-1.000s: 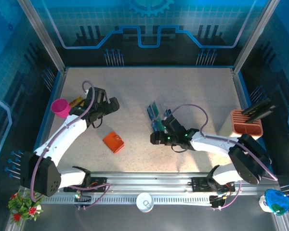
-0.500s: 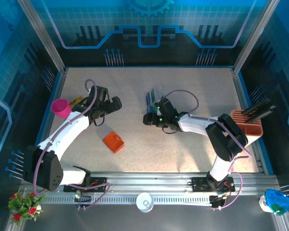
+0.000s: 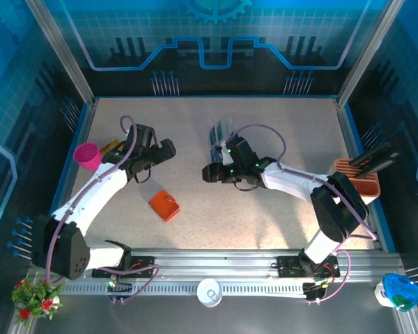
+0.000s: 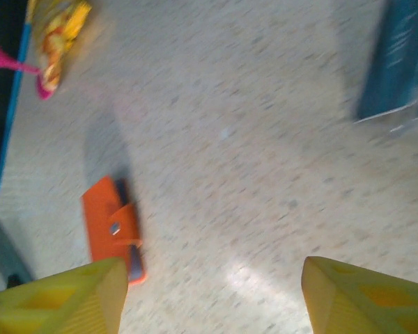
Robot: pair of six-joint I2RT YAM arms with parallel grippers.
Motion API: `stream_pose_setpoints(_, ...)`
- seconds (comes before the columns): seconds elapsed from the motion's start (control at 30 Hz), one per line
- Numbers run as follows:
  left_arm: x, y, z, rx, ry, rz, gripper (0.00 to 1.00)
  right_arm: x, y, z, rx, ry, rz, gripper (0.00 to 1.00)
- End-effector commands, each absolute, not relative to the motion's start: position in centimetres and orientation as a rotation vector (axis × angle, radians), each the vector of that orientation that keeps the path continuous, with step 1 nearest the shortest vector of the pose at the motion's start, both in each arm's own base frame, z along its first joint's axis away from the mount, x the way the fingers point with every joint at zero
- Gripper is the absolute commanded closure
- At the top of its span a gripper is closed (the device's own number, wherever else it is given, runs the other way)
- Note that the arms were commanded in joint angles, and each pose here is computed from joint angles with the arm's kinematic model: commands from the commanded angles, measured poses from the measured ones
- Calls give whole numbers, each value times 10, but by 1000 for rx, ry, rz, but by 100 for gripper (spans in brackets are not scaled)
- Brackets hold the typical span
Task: Put the credit cards into the card holder
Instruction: Move the storage box to the top-center of the table, then pick up the card holder from the bottom-left of the table.
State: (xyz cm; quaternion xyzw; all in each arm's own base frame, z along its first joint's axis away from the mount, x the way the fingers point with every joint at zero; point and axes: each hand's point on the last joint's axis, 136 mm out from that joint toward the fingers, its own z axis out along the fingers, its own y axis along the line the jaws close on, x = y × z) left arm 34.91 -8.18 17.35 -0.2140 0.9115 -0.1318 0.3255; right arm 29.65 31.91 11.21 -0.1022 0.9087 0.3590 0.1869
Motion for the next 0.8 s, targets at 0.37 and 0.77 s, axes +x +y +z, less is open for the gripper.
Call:
stream_pose_setpoints(0.37,329,-78,174,-575,2419,-344,1,222,391,79,-442,2752,1264,55)
stream_pose_setpoints(0.77,313,-75,168,-578,2427,-353,1,208,427,59,-427,2799,1313,61)
